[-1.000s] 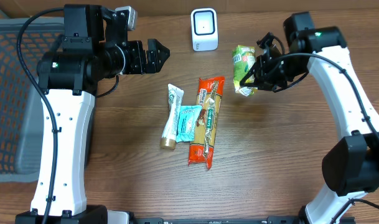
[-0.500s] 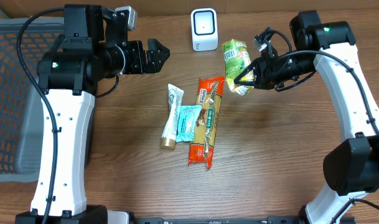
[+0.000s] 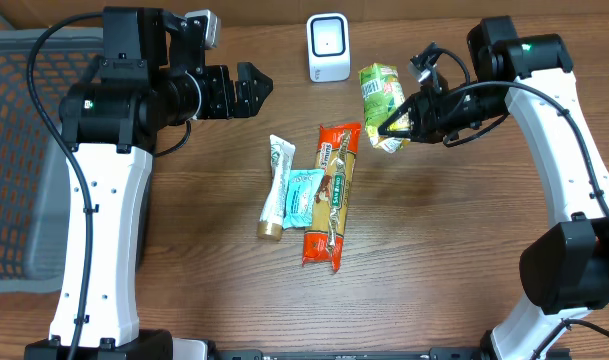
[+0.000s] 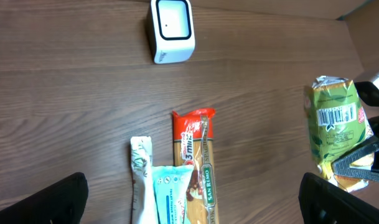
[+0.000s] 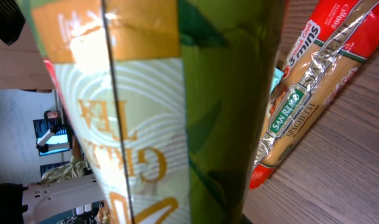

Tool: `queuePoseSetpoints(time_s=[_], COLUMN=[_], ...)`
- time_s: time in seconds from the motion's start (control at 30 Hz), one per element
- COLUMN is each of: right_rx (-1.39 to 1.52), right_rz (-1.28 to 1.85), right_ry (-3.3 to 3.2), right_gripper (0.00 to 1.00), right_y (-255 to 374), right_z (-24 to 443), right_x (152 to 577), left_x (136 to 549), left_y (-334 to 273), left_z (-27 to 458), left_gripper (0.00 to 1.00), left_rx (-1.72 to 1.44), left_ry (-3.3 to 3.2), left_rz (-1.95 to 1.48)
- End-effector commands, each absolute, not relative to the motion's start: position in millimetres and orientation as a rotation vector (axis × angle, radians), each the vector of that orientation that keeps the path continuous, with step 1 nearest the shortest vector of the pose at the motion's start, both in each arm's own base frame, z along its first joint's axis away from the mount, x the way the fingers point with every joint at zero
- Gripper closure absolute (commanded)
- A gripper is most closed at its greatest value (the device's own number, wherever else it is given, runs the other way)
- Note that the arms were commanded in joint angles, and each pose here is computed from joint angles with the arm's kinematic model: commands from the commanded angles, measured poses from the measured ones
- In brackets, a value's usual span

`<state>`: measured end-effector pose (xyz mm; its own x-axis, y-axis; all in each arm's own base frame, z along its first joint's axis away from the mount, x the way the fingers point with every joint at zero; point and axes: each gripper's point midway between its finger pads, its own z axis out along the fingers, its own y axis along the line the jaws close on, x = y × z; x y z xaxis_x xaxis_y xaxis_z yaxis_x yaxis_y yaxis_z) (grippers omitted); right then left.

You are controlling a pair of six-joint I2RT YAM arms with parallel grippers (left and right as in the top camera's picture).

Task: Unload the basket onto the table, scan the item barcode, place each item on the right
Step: 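Lift the juice pouch upright with the right gripper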

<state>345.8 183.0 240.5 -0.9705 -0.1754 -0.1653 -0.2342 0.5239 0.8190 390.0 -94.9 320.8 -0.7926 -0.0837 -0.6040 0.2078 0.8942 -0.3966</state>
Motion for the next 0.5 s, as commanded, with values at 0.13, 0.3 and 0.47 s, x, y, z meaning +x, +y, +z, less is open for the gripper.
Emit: queuePoseSetpoints(time_s=[0.13,0.3,0.47], right_rx=[-0.431,-0.431,-0.431], right_rz=[1.443,1.417,1.410], right_ry=[2.597,2.611,2.616], right_gripper=[0.93,0.93,0.93], right_y=[183,181,181], right_z=[262,259,258], right_x=[350,350,350], left_x=[395,376,373], left_y=[-26,29,50], left_z=[300,288,287], left_gripper=[0.00,0.01,0.00], left_rx=[0.011,-0.098,-0.168], left_ry=[2.487,2.571,2.579], left_rz=[-0.063,0.179,0.157])
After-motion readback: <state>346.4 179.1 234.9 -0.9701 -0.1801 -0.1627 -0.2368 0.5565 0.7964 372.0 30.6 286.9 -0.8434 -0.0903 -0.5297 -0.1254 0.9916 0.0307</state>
